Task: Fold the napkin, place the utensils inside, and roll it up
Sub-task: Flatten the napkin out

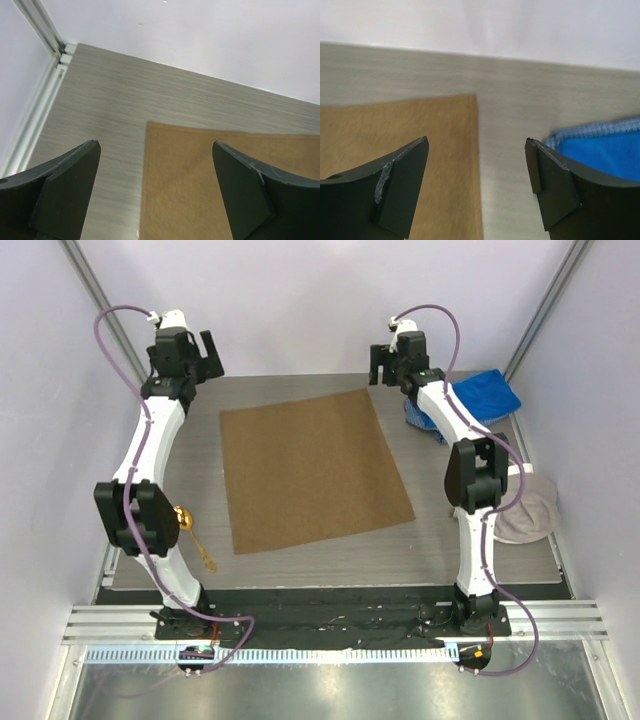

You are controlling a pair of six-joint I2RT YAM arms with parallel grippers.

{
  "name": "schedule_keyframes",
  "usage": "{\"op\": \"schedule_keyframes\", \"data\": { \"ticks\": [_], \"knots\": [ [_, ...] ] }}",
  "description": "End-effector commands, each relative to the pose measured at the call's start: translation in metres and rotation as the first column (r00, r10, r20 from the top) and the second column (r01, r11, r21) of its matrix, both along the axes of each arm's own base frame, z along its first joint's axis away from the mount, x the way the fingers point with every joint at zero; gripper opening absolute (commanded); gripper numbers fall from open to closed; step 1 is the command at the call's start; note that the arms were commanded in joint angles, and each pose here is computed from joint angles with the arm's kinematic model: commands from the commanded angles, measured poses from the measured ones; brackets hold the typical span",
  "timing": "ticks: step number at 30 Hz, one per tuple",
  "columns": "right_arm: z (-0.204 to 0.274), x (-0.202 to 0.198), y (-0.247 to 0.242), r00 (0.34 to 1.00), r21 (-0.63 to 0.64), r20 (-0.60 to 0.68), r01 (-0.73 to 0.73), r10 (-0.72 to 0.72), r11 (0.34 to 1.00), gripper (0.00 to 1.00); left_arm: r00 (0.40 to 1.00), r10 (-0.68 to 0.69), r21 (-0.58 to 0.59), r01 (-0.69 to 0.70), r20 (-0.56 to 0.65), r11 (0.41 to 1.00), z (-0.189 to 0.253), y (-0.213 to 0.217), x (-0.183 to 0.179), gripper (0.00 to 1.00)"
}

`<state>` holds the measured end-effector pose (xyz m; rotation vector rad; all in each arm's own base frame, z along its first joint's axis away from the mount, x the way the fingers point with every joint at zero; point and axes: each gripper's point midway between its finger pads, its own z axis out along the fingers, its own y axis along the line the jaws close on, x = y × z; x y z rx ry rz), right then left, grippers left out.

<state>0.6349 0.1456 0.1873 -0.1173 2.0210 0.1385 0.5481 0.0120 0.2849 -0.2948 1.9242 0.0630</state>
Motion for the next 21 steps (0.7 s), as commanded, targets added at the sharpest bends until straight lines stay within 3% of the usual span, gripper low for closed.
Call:
{"op": "schedule_keyframes", "data": {
  "ticks": [1,7,11,15,21],
  "knots": [
    [0.077,-0.050,0.028,0.990,0.134,0.107,-0.109,0.095,0.985,0.86,0.998,-0.015,-0.106,0.021,0.059,0.994,0.058,-0.012,-0.050,1.00],
    [0.032,-0.131,0.093,0.973,0.133,-0.004,-0.227,0.230,0.965,0.82,0.998,-0.067,-0.246,0.066,0.003,0.967,0.046,-0.025,-0.132,1.00],
    [-0.007,-0.191,0.161,0.923,0.120,-0.097,-0.361,0.373,0.925,0.82,0.998,-0.021,-0.208,0.011,-0.051,0.978,0.028,0.000,-0.177,1.00],
    [-0.028,-0.266,0.247,0.811,0.140,-0.155,-0.547,0.564,0.825,0.76,0.984,0.091,-0.164,-0.116,-0.153,0.980,-0.022,0.040,-0.219,1.00],
    [-0.052,-0.347,0.328,0.669,0.145,-0.204,-0.701,0.715,0.698,0.70,0.968,0.196,-0.156,-0.220,-0.158,0.963,-0.048,0.069,-0.239,1.00]
  ]
}}
